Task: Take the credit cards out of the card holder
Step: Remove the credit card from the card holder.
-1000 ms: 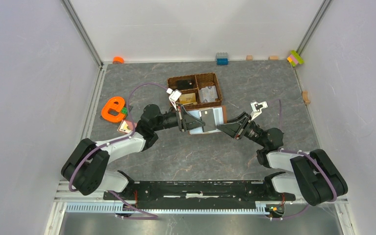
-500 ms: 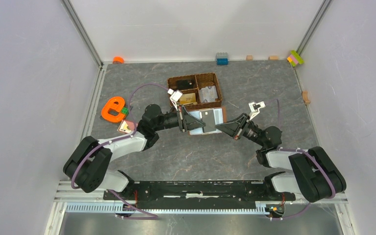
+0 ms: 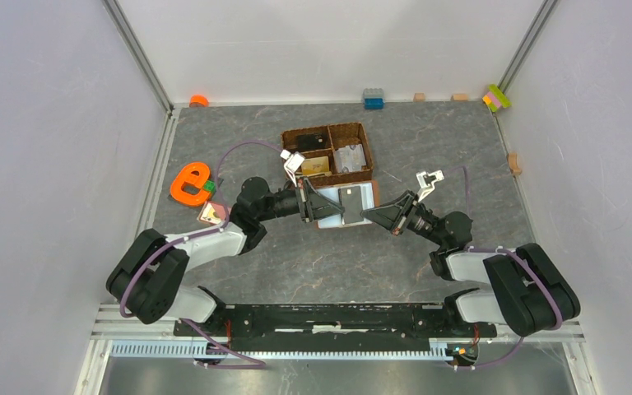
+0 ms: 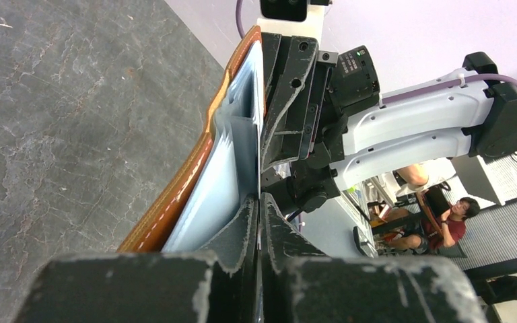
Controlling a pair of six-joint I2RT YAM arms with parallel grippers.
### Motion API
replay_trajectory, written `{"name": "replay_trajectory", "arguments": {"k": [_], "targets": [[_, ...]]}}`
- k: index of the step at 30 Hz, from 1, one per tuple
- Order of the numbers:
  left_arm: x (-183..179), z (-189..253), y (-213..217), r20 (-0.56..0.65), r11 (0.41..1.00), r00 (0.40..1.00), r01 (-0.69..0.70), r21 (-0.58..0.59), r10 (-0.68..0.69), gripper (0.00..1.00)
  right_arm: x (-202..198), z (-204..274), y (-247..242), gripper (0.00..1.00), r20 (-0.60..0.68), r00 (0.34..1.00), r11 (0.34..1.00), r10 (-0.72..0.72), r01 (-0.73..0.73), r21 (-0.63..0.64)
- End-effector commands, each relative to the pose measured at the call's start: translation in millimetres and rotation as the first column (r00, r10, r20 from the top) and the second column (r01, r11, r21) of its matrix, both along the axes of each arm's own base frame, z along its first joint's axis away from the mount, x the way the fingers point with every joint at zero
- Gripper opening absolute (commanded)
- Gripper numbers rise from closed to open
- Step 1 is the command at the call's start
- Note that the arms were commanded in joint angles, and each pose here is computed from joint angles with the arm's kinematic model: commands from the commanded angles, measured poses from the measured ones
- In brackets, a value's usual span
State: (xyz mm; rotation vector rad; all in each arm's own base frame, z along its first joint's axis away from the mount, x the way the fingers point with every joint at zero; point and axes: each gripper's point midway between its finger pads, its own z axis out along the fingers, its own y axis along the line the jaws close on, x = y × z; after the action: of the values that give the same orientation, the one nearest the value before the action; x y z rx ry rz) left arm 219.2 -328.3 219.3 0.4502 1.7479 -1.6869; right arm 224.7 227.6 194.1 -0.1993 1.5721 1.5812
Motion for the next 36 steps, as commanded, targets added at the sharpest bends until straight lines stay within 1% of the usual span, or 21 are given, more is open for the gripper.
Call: {"name": "replay_trajectory", "arguments": {"k": [1,10,22,23,26,30,34,36], "targets": [[-10.3,34.0,0.5,0.090,0.995,0.995,0.042,-0.092,-0.034,0.03,0.6,10.8,1.6,0.00,0.047,0.999,1.000,0.014,-0.015,0.016],[-11.1,38.4,6.5,0.123,0.995,0.992,0.012,-0.103,0.001,0.02,-1.4,18.4,-7.5,0.00,0.057,0.998,0.998,-0.008,0.005,0.058],[-5.6,32.0,5.3,0.098,0.997,0.995,-0.007,-0.076,0.015,0.02,-2.7,24.3,-12.8,0.00,0.075,0.997,0.997,-0.020,0.014,0.075],[-5.0,31.0,4.6,0.093,0.997,0.996,-0.007,-0.072,0.014,0.03,-3.2,24.9,-12.8,0.00,0.079,0.997,0.997,-0.019,0.013,0.075],[-3.8,29.6,2.2,0.079,0.998,0.997,0.004,-0.069,0.001,0.15,-5.5,28.8,-11.0,0.00,0.095,0.995,0.997,-0.002,-0.006,0.077],[-3.3,27.1,1.1,0.067,0.998,0.998,0.009,-0.068,-0.005,0.27,-7.5,31.7,-9.3,0.00,0.110,0.994,0.997,0.008,-0.016,0.077],[-1.3,24.3,0.6,0.057,0.998,0.998,0.001,-0.060,0.002,0.33,-11.0,35.1,-6.2,0.00,0.125,0.992,0.996,0.024,-0.035,0.081],[4.4,16.1,-0.5,0.034,0.999,0.999,-0.020,-0.029,0.021,0.34,-13.0,36.0,-3.6,0.00,0.131,0.991,0.996,0.039,-0.050,0.080]]}}
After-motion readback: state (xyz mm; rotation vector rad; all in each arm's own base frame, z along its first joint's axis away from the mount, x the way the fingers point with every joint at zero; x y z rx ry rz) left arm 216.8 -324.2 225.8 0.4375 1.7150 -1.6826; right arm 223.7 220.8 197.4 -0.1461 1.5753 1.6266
